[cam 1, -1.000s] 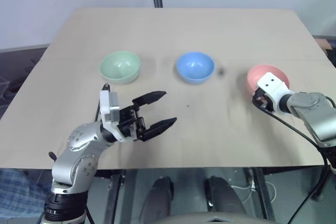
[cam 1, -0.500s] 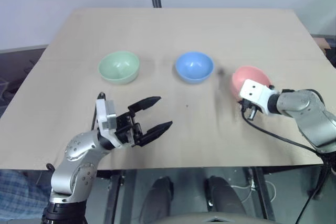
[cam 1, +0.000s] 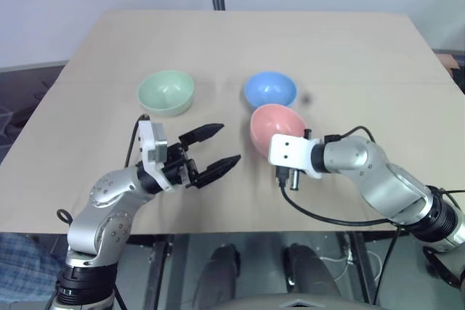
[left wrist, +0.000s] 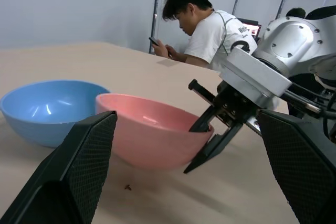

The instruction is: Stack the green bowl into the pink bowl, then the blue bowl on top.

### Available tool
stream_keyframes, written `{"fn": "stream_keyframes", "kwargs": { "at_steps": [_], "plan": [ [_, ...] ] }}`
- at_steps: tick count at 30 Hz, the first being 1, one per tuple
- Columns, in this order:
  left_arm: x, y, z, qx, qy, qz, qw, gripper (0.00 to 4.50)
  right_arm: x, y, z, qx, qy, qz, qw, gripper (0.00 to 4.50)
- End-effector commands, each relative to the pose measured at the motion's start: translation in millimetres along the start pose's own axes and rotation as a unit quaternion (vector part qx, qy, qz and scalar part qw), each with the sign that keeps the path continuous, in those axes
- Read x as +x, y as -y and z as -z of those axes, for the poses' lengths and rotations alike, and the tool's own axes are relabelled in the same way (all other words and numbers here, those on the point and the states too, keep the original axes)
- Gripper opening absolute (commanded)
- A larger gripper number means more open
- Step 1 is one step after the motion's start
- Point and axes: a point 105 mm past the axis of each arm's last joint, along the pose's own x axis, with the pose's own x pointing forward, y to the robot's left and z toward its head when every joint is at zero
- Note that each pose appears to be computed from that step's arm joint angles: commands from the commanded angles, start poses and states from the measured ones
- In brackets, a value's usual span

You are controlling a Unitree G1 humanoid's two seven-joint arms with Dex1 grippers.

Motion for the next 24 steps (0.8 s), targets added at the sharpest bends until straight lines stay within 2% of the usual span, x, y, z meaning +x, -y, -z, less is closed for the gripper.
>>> {"fn": "stream_keyframes", "kwargs": {
  "at_steps": [1, 4, 7, 8, 13, 18, 22, 24],
  "plan": [
    [3.5, 6.0, -11.0, 0.015, 0.008, 0.010, 1.000, 4.50, -4.2, 4.6, -10.4, -0.023, 0.014, 0.012, 1.000, 1.08],
    [4.2, 6.2, -12.4, 0.014, 0.009, 0.008, 1.000, 4.50, -4.3, 4.3, -10.0, -0.021, 0.014, 0.011, 1.000, 2.52],
    [4.8, 6.1, -13.3, 0.014, 0.009, 0.007, 1.000, 4.50, -5.6, 7.8, -8.9, -0.016, 0.012, 0.020, 1.000, 4.20],
    [5.0, 5.9, -13.9, 0.014, 0.009, 0.006, 1.000, 4.50, -7.6, 9.0, -8.1, -0.008, 0.012, 0.020, 1.000, 4.44],
    [4.8, 4.8, -15.9, 0.015, 0.009, 0.002, 1.000, 4.50, -30.7, 13.0, -9.5, 0.059, 0.039, 0.004, 0.997, 4.44],
    [3.8, -10.8, -14.6, 0.032, -0.007, -0.052, 0.998, 4.50, -61.0, 19.8, -27.2, 0.147, 0.146, -0.001, 0.978, 4.44],
    [3.2, -21.7, -15.9, 0.034, -0.018, -0.077, 0.996, 4.50, -85.8, 19.0, -19.8, 0.166, 0.182, 0.023, 0.969, 4.44],
    [0.2, -31.1, -14.6, 0.035, -0.036, -0.093, 0.994, 4.50, -102.8, 23.0, -18.2, 0.178, 0.221, 0.053, 0.957, 4.44]
  ]
}}
